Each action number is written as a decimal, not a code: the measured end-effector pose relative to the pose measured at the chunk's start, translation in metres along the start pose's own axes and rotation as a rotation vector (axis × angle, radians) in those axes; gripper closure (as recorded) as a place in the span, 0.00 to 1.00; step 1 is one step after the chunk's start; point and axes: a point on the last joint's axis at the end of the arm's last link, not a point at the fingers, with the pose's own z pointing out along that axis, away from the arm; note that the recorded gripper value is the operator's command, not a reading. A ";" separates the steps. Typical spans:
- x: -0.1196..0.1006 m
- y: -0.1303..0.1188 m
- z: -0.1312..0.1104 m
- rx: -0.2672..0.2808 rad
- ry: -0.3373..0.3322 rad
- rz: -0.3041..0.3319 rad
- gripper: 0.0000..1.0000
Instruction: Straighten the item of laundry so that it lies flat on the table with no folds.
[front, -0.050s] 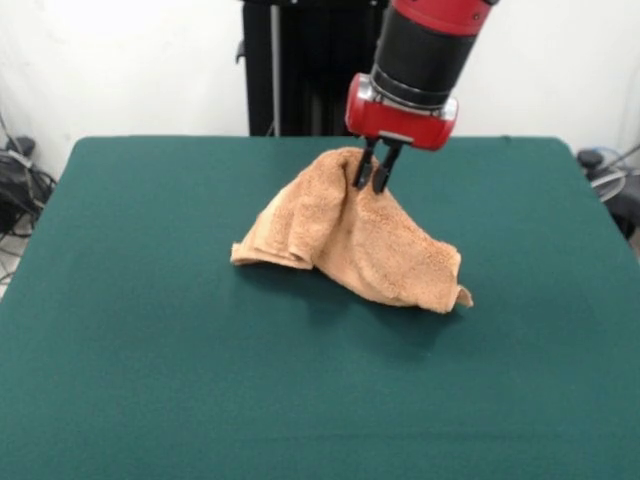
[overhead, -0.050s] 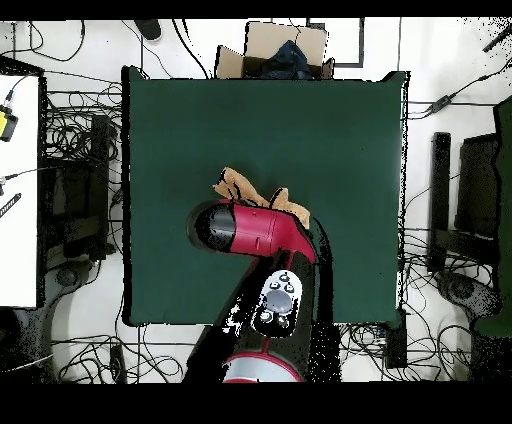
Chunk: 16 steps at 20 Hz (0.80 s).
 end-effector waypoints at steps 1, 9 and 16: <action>0.000 0.000 -0.001 -0.001 0.009 0.000 1.00; -0.004 -0.001 -0.014 -0.013 0.080 0.002 1.00; -0.013 -0.002 -0.044 -0.027 0.134 0.005 1.00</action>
